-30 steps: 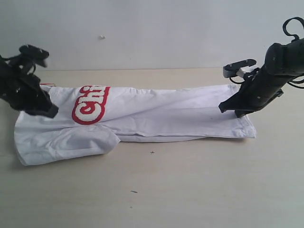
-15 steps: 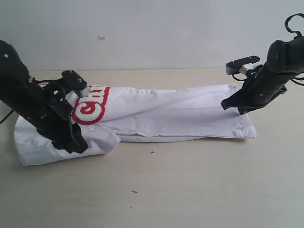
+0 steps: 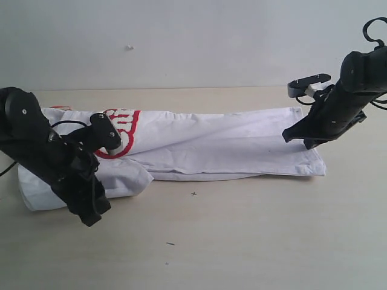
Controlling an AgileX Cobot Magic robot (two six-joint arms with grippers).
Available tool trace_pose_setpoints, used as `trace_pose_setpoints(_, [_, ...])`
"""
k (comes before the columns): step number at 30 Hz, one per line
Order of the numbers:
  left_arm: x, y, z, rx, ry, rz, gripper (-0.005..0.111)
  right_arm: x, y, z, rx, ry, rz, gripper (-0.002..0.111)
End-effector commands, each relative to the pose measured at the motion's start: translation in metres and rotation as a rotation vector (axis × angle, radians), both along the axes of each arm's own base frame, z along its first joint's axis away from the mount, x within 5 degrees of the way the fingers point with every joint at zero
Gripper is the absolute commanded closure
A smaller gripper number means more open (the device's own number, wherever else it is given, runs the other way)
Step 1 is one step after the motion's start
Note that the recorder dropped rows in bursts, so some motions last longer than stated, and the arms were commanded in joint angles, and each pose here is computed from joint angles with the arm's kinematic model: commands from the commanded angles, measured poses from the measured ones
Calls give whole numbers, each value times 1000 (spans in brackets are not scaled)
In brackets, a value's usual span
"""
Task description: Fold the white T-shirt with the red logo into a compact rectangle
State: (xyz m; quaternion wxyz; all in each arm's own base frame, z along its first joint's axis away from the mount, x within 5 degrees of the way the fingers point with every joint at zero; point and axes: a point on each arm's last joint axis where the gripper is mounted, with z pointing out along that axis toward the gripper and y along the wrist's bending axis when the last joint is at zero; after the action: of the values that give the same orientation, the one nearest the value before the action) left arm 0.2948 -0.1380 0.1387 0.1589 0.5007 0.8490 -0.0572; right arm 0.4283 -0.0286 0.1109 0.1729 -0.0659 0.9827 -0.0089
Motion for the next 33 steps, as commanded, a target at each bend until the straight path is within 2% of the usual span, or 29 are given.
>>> trace_pose_setpoints(1, [-4,3,-4,28,-36,-22,58,-1,-1,4,-6,-5,2,108])
trace_pose_setpoints(4, [-4,5,-7,50,-58,-41,66,-1,-1,3,-5,-1,3,108])
trace_pose_setpoints(8, [1,6,-13,71,-97,-62,86,-3,-1,3,-3,22,4,108])
trace_pose_setpoints(10, [5,5,-16,66,-132,-52,89,-4,-1,2,-1,33,4,108])
trace_pose_setpoints(13, [11,4,-21,55,-176,-23,80,-5,-1,2,0,44,5,108])
trace_pose_setpoints(17, [11,4,-28,62,-160,-23,47,-5,-1,2,1,50,5,108])
trace_pose_setpoints(19, [9,4,-29,66,-141,-27,36,-6,-1,2,-1,53,6,108])
trace_pose_setpoints(21, [7,4,-25,68,-117,-33,31,-6,-1,2,-1,56,6,108])
trace_pose_setpoints(23, [10,4,-17,66,-165,-46,32,-6,-1,2,-1,59,7,108])
trace_pose_setpoints(25, [12,5,-20,65,-180,-40,37,-7,-1,2,0,63,7,108])
trace_pose_setpoints(26, [13,6,-25,73,-168,-39,46,-7,-1,2,0,63,7,108])
trace_pose_setpoints(29, [10,8,-38,104,-112,-64,74,-6,-1,2,-1,57,7,108])
trace_pose_setpoints(30, [7,9,-40,130,-85,-103,95,-6,-1,0,-1,60,6,108])
trace_pose_setpoints(31, [6,9,-42,142,-72,-119,102,-6,-1,-1,0,61,6,108])
trace_pose_setpoints(33, [2,10,-40,168,-37,-158,106,-6,-1,-2,0,65,6,108])
